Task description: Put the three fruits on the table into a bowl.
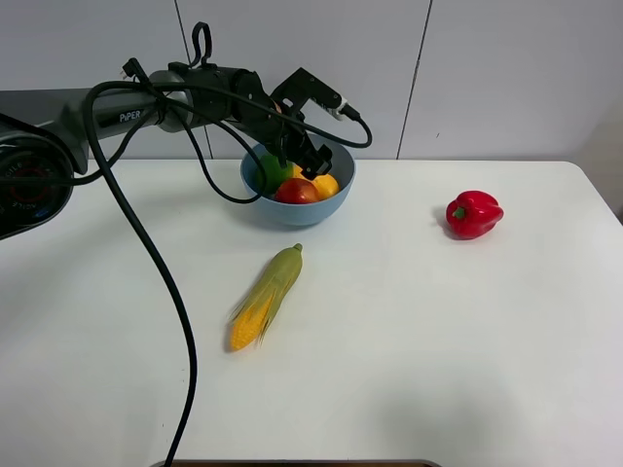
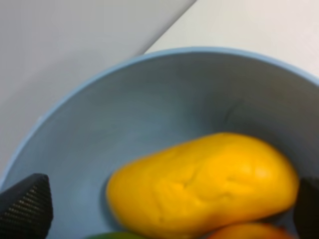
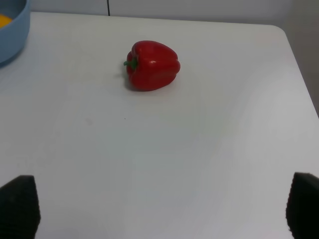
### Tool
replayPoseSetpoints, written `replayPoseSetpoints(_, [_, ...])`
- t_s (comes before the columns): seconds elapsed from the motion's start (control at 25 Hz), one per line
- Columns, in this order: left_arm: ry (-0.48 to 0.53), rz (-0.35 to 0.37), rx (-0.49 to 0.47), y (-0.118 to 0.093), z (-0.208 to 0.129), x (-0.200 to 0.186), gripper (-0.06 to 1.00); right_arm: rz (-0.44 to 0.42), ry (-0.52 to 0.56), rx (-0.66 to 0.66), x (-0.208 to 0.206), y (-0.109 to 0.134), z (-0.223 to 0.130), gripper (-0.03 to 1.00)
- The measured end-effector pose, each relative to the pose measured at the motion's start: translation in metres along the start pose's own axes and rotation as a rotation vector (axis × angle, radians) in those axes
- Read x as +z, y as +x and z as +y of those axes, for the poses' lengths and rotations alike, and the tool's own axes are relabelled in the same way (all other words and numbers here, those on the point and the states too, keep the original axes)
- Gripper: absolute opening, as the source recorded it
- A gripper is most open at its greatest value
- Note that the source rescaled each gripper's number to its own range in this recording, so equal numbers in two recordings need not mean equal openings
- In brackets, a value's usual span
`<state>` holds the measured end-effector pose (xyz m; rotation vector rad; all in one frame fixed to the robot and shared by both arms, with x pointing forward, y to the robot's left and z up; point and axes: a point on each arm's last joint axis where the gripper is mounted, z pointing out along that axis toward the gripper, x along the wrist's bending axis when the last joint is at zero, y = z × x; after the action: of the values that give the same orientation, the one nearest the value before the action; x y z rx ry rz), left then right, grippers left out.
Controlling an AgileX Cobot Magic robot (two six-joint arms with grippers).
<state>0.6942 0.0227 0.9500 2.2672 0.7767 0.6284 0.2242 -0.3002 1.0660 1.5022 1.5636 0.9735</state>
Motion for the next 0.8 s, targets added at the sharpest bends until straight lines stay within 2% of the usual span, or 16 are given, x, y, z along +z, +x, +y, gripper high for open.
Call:
replayPoseSetpoints(0.16, [0.026, -0.008, 0.009, -0.001, -0.002, -0.001, 0.98, 0.000, 0.000, 0.000, 0.000, 0.000, 0.000, 1.00])
replayPoseSetpoints(0.28, [0.028, -0.010, -0.019, 0.001, 0.004, -0.010, 0.98, 0.000, 0.000, 0.000, 0.000, 0.000, 0.000, 1.00])
replayPoseSetpoints(0.52, [-0.013, 0.014, -0.035, 0.009, 0.030, -0.050, 0.98, 0.000, 0.000, 0.000, 0.000, 0.000, 0.000, 1.00])
replayPoseSetpoints(0.64, [-0.008, 0.035, -0.044, 0.013, 0.039, -0.071, 0.98, 0.000, 0.000, 0.000, 0.000, 0.000, 0.000, 1.00])
replayPoseSetpoints(0.8, [0.022, 0.099, -0.078, 0.031, 0.045, -0.101, 0.98, 0.000, 0.000, 0.000, 0.000, 0.000, 0.000, 1.00])
